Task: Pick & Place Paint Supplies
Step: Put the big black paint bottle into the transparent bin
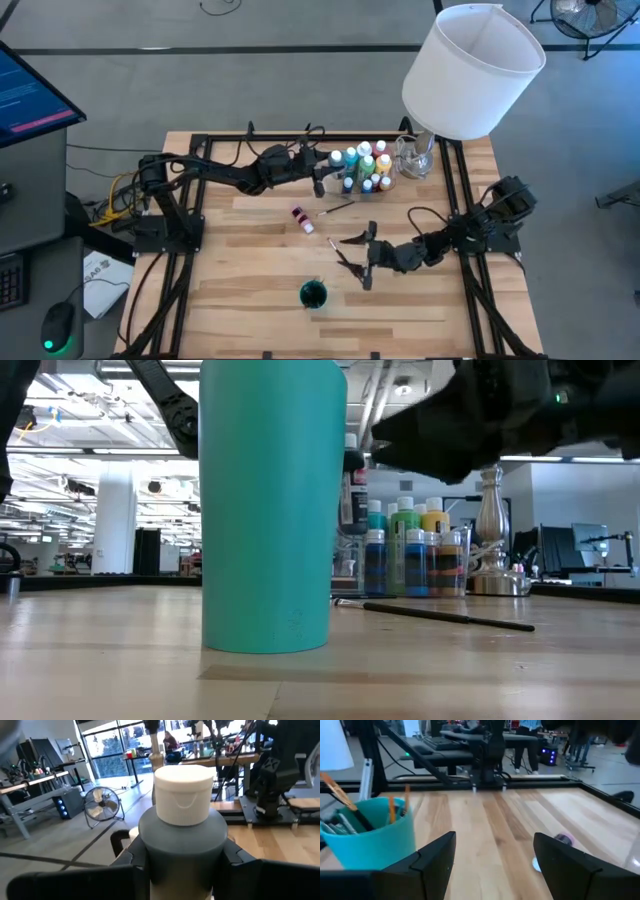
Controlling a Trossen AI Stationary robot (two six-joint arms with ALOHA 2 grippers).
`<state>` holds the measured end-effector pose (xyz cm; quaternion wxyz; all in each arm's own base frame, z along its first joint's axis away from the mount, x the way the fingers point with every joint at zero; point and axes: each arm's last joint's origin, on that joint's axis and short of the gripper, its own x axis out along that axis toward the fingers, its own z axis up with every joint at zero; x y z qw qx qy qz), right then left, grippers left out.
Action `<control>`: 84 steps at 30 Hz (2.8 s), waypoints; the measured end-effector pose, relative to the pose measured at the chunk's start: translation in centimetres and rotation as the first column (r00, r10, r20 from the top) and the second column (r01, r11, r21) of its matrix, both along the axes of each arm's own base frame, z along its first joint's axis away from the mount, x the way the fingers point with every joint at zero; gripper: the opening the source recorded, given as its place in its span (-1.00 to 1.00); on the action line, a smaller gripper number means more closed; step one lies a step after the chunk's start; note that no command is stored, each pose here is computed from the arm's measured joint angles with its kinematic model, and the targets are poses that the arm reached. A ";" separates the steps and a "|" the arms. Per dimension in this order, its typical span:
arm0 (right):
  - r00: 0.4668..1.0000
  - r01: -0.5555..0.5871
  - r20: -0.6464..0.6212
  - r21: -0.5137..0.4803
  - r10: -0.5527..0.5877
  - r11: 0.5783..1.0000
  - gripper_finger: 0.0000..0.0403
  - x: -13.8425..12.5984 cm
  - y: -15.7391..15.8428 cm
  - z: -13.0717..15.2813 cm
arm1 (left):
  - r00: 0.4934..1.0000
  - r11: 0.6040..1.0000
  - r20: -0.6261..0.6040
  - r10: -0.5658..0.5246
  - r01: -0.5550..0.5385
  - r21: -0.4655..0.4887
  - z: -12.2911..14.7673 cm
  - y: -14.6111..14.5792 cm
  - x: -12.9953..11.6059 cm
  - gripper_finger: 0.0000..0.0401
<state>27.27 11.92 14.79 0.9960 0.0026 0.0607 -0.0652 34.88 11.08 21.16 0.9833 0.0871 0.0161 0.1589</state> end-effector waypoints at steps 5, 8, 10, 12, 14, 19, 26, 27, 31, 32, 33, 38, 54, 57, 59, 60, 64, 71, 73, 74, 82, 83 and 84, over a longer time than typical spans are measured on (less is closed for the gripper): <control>1.000 0.009 -0.008 0.012 -0.009 1.000 0.29 -0.3 -0.5 -0.4 | 0.999 1.000 0.029 -0.013 0.014 -0.019 0.5 -0.2 0.6 -0.61; 1.000 0.014 -0.021 0.008 -0.014 1.000 0.29 -0.6 -0.8 -0.8 | 1.000 1.000 0.026 0.001 0.000 -0.023 -0.1 -0.3 1.3 -0.61; 1.000 0.018 -0.016 0.017 -0.018 1.000 0.29 -1.0 -1.1 -1.1 | 1.000 0.999 0.003 0.004 -0.004 -0.043 -1.0 -0.1 1.7 -0.61; 1.000 0.019 -0.011 0.027 -0.018 0.999 0.29 -1.4 -1.3 -1.3 | 0.999 0.998 -0.043 0.008 -0.011 -0.069 -2.5 0.2 2.2 -0.61; 1.000 0.018 -0.017 0.034 -0.018 0.999 0.29 -1.7 -1.4 -1.6 | 0.998 0.997 -0.069 0.008 -0.013 -0.076 -3.4 0.4 2.8 -0.61; 1.000 0.021 -0.004 0.047 -0.020 0.999 0.29 -2.4 -1.7 -1.9 | 0.999 0.998 -0.037 0.009 -0.011 -0.066 -3.8 0.9 4.5 -0.61; 0.999 0.039 -0.020 0.061 -0.038 0.997 0.29 -3.1 -2.1 -2.5 | 0.999 0.997 -0.043 0.017 -0.020 -0.070 -4.4 1.6 5.2 -0.61; 0.999 0.040 -0.022 0.063 -0.039 0.997 0.29 -3.1 -2.1 -2.6 | 0.999 0.997 -0.045 0.020 -0.023 -0.071 -4.5 1.7 5.2 -0.61; 0.999 0.052 -0.021 0.069 -0.050 0.996 0.29 -3.3 -2.4 -2.7 | 0.998 0.995 -0.051 0.031 -0.036 -0.094 -4.7 2.1 5.1 -0.60; 0.999 0.052 -0.020 0.070 -0.051 0.996 0.29 -3.3 -2.4 -2.7 | 0.999 0.995 -0.046 0.026 -0.030 -0.099 -4.7 2.1 5.1 -0.60; 0.999 0.052 -0.020 0.070 -0.051 0.996 0.29 -3.3 -2.4 -2.7 | 0.999 0.995 -0.047 0.025 -0.030 -0.100 -4.7 2.1 5.1 -0.60; 0.998 0.054 -0.020 0.074 -0.053 0.996 0.29 -3.3 -2.5 -2.7 | 0.998 0.994 -0.058 0.024 -0.030 -0.101 -4.8 2.1 5.1 -0.60; 0.998 0.060 -0.030 0.070 -0.058 0.996 0.29 -3.2 -2.6 -2.8 | 0.996 0.994 -0.085 0.027 -0.036 -0.106 -5.1 2.1 5.0 -0.42; 0.998 0.060 -0.034 0.068 -0.058 0.996 0.29 -3.2 -2.6 -2.8 | 0.996 0.994 -0.084 0.028 -0.037 -0.105 -5.2 2.1 5.1 -0.43; 0.998 0.060 -0.034 0.068 -0.058 0.996 0.29 -3.2 -2.6 -2.8 | 0.995 0.993 -0.092 0.039 -0.048 -0.106 -5.6 2.3 5.1 -0.43; 0.998 0.062 -0.034 0.068 -0.060 0.996 0.29 -3.2 -2.6 -2.8 | 0.995 0.993 -0.095 0.043 -0.053 -0.107 -6.0 2.3 5.1 -0.44; 0.997 0.067 -0.037 0.066 -0.065 0.996 0.29 -3.2 -2.7 -2.9 | 0.995 0.993 -0.091 0.045 -0.055 -0.106 -7.6 2.4 5.4 -0.45; 0.997 0.068 -0.043 0.063 -0.065 0.996 0.29 -3.2 -2.7 -2.9 | 0.997 0.995 -0.067 0.046 -0.051 -0.083 -8.2 2.4 5.6 -0.40; 0.997 0.068 -0.045 0.063 -0.065 0.996 0.29 -3.3 -2.8 -3.0 | 0.997 0.996 -0.070 0.046 -0.051 -0.075 -8.2 2.4 5.6 -0.39; 0.997 0.069 -0.046 0.064 -0.066 0.996 0.29 -3.3 -2.8 -3.0 | 0.997 0.996 -0.070 0.046 -0.051 -0.075 -8.2 2.4 5.6 -0.39; 0.997 0.070 -0.042 0.071 -0.067 0.995 0.29 -3.4 -2.8 -3.0 | 0.993 0.994 -0.090 0.073 -0.080 -0.073 -8.3 2.2 5.6 -0.29; 0.997 0.069 -0.042 0.071 -0.067 0.995 0.29 -3.4 -2.8 -3.0 | 0.993 0.994 -0.093 0.072 -0.079 -0.074 -8.2 2.2 5.6 -0.26; 0.997 0.069 -0.042 0.071 -0.067 0.995 0.29 -3.4 -2.8 -3.0 | 0.993 0.994 -0.094 0.071 -0.078 -0.073 -8.2 2.1 5.6 -0.24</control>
